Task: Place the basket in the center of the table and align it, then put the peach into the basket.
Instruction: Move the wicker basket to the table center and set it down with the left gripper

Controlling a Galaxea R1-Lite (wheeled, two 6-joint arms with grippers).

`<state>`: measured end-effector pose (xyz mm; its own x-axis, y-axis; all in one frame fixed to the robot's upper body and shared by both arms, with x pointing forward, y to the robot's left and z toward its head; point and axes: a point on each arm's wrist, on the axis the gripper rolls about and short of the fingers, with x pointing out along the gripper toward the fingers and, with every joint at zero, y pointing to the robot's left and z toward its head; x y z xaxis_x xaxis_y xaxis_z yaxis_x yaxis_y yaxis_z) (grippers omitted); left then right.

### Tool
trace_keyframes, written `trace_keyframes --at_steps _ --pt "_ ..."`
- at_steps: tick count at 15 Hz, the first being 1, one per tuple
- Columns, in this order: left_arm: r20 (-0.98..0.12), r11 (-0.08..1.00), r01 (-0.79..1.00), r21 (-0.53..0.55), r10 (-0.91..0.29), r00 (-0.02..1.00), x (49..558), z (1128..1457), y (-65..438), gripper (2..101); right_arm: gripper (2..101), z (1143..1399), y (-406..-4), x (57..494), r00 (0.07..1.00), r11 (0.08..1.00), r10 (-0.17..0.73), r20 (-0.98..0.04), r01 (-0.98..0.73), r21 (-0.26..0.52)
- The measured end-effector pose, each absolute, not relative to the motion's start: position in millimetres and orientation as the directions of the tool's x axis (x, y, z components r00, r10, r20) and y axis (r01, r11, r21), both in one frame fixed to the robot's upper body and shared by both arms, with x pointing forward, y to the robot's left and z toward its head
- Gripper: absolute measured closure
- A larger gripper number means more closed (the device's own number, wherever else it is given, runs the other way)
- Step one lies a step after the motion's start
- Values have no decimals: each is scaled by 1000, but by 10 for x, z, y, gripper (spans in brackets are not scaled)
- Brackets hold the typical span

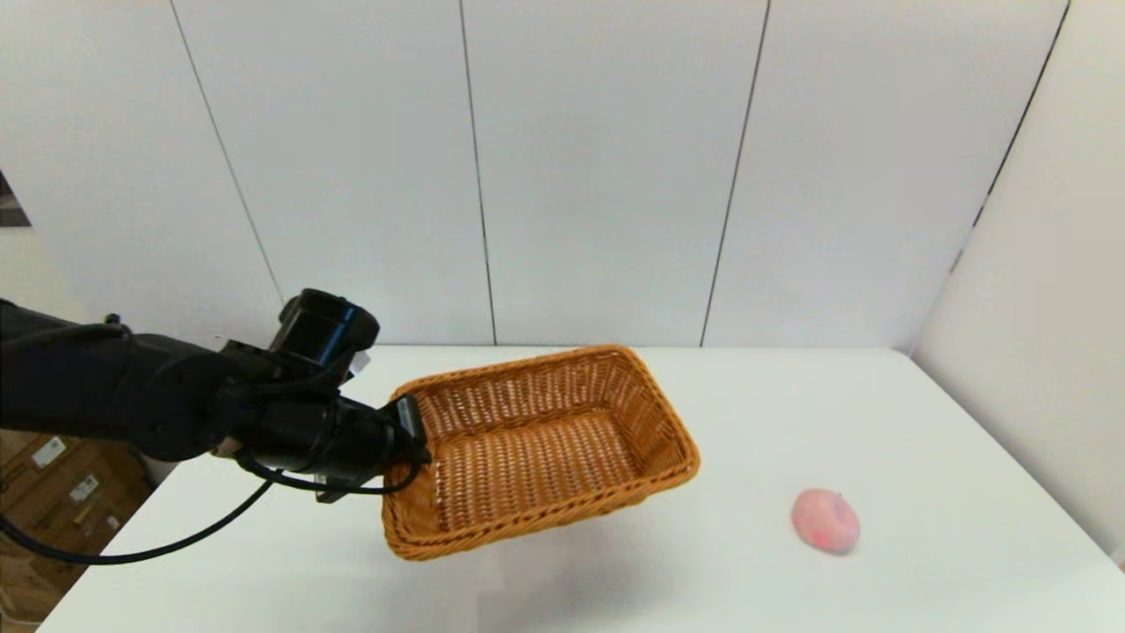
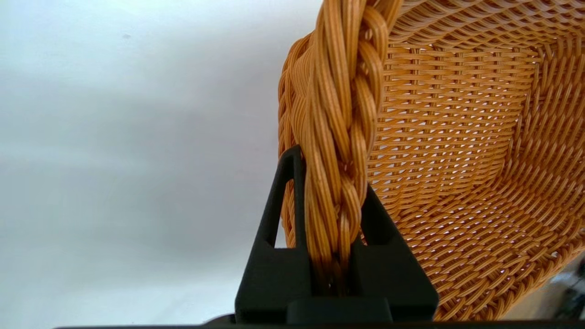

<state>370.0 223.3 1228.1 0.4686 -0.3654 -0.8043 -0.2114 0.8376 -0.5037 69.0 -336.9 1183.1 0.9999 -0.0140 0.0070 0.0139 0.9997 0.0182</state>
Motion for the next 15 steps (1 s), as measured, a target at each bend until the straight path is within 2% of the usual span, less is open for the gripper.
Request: trace_keyframes --at_steps 6,10,15 --pt "-819 853 -110 -510 -443 365 3657 12104 1917 892 52 11831 -3369 690 1000 1000 -14 8 14 18" --pt "-800 845 -58 -531 -478 363 3706 11975 1720 892 52 11832 -3369 690 1000 1000 -14 8 14 18" --pt "-822 859 -57 -509 -464 330 3776 11662 1639 892 52 11831 -3369 690 1000 1000 -14 7 14 18"
